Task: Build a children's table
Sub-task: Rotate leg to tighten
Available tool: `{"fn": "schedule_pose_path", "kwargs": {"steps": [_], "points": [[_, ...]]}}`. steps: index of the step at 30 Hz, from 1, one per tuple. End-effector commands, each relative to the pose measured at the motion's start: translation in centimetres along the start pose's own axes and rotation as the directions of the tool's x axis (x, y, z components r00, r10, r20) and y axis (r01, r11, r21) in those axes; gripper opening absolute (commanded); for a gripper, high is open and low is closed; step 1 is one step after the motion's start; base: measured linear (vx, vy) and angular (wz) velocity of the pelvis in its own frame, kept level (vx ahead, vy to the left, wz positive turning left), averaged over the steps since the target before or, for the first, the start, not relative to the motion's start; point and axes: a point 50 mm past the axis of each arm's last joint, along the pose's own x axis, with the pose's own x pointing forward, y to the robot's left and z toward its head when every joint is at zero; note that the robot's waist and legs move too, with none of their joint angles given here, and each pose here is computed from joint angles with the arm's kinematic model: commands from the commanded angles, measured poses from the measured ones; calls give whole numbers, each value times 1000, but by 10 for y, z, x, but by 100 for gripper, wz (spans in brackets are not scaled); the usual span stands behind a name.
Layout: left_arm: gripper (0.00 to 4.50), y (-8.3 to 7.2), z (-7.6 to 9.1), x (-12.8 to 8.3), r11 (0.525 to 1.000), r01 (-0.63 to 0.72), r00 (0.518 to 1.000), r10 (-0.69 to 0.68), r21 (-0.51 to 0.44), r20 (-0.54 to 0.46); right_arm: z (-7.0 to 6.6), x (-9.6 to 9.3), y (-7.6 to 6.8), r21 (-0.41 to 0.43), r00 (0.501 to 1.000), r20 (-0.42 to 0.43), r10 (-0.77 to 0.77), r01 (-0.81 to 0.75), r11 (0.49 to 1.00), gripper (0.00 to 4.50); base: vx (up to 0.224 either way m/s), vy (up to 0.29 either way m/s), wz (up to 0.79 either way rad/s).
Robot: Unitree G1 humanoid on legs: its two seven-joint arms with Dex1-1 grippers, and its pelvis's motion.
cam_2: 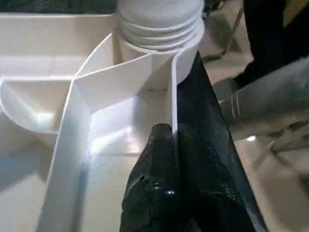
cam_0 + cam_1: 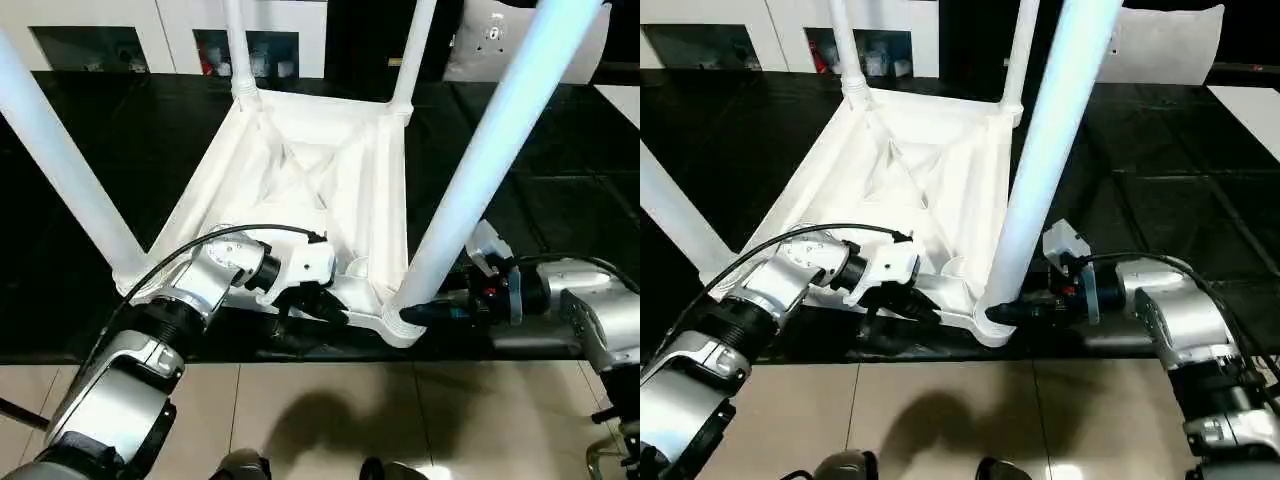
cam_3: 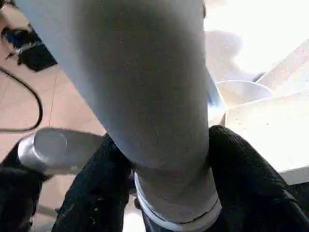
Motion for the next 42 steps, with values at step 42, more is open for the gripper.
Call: {"fn": "schedule_pose_path", "kwargs": {"steps": [42], "points": [[0, 0, -1, 15, 997, -1, 996, 8, 82, -93, 1, -5, -10, -94, 979, 14, -201, 201, 975, 324, -4, 0, -1]]}}
